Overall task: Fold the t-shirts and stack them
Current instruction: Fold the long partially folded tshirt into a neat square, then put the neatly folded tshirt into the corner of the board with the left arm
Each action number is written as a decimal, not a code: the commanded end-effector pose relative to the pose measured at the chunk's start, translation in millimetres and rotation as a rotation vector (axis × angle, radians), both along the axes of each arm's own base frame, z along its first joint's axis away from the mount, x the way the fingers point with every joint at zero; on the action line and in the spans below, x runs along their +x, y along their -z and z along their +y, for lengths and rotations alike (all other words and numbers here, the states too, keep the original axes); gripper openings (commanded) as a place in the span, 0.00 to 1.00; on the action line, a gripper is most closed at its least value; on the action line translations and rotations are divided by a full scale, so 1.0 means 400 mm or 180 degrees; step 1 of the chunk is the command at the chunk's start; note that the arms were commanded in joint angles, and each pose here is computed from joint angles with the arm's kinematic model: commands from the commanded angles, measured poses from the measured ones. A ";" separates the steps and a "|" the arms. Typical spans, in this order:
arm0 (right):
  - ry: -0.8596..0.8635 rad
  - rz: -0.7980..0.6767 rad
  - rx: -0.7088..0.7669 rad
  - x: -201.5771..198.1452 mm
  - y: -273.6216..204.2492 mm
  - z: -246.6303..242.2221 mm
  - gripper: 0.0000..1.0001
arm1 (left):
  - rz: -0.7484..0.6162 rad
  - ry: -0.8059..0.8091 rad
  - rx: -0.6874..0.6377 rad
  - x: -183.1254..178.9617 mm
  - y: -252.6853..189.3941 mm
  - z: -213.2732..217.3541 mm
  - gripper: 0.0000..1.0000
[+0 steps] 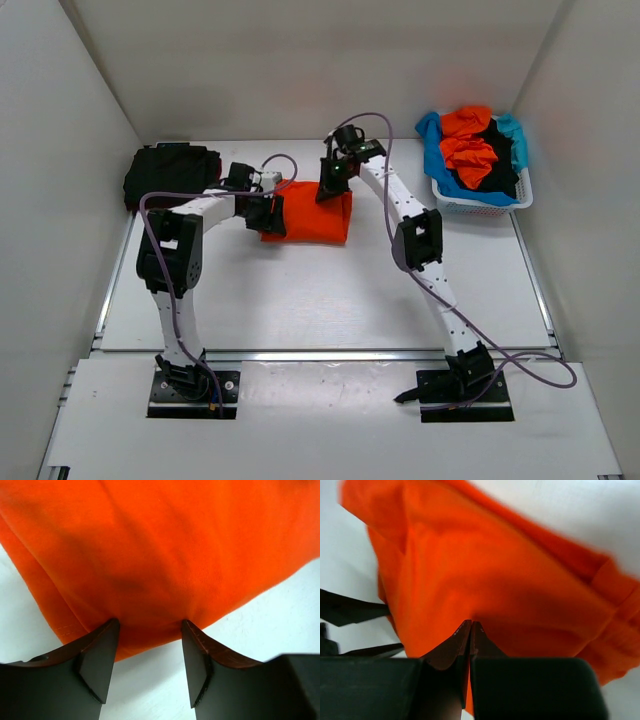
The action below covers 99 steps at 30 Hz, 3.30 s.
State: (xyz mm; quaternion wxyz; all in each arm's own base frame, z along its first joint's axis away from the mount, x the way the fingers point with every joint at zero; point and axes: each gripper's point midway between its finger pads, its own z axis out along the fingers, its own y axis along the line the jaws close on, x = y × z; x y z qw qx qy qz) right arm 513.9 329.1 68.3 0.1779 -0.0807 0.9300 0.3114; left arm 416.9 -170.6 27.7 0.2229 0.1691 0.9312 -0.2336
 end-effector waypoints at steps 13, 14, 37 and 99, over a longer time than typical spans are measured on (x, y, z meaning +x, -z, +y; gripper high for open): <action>-0.0233 0.0187 -0.1181 -0.250 -0.077 -0.005 0.00 | 0.0655 0.0181 0.0233 -0.254 0.055 0.050 0.63; -0.0226 0.0322 -0.1288 -0.273 -0.050 -0.020 0.00 | 0.0612 0.0194 0.0214 -0.253 0.043 0.044 0.64; -0.0034 -0.0528 0.0310 -0.384 -0.211 0.088 0.00 | -0.0270 0.0040 -0.0271 -0.081 -0.261 0.032 0.76; 0.0655 0.0072 -0.0019 -0.346 -0.079 -0.144 0.02 | 0.0737 -0.0564 -0.0454 -0.079 0.005 0.131 0.99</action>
